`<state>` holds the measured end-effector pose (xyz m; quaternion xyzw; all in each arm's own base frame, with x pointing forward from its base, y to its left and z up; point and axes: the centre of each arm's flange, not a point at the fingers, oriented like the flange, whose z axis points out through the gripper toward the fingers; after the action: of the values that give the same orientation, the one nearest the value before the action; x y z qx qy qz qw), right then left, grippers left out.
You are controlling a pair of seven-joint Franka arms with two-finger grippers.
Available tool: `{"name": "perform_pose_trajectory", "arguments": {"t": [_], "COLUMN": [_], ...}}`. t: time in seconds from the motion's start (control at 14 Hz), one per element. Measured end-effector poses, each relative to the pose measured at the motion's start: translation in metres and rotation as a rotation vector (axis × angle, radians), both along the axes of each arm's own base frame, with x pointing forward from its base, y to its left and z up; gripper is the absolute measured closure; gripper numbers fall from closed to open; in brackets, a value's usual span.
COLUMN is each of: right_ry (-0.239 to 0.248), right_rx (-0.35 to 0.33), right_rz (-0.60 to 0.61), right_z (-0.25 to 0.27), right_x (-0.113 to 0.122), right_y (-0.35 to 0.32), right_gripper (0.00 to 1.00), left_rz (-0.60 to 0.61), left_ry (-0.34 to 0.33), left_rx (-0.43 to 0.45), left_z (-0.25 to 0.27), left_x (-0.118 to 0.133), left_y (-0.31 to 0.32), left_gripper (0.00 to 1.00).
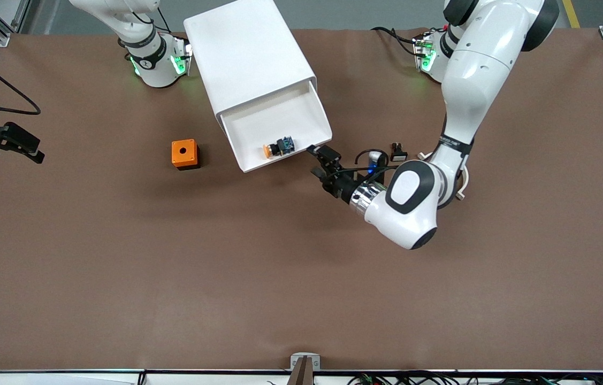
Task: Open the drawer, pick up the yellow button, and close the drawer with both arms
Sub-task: 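Release the drawer with the left gripper while the right gripper starts reaching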
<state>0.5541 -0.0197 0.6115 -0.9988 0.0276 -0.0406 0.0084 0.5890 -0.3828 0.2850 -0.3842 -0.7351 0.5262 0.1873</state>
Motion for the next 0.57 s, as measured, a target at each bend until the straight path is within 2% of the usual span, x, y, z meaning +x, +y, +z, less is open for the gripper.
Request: {"name": "perform_pose_trajectory", "arguments": {"t": [0.29, 0.57], "right_ry": [0.017, 0.033], "right_rx": [0.001, 0.010], "right_rz": [0.012, -0.096], "right_z": [-0.006, -0.009], "right_x": [0.002, 0.001], "right_y": [0.011, 0.024], "right_gripper": [0.00, 0.00], "left_rz": [-0.037, -0.062], "left_ry": [-0.131, -0.269], "left_rx": [0.036, 0.000], "left_z": [0.021, 0.033], "left_x": [0.023, 0.050], "left_y": [0.036, 0.092], "left_gripper": [0.01, 0.00]}}
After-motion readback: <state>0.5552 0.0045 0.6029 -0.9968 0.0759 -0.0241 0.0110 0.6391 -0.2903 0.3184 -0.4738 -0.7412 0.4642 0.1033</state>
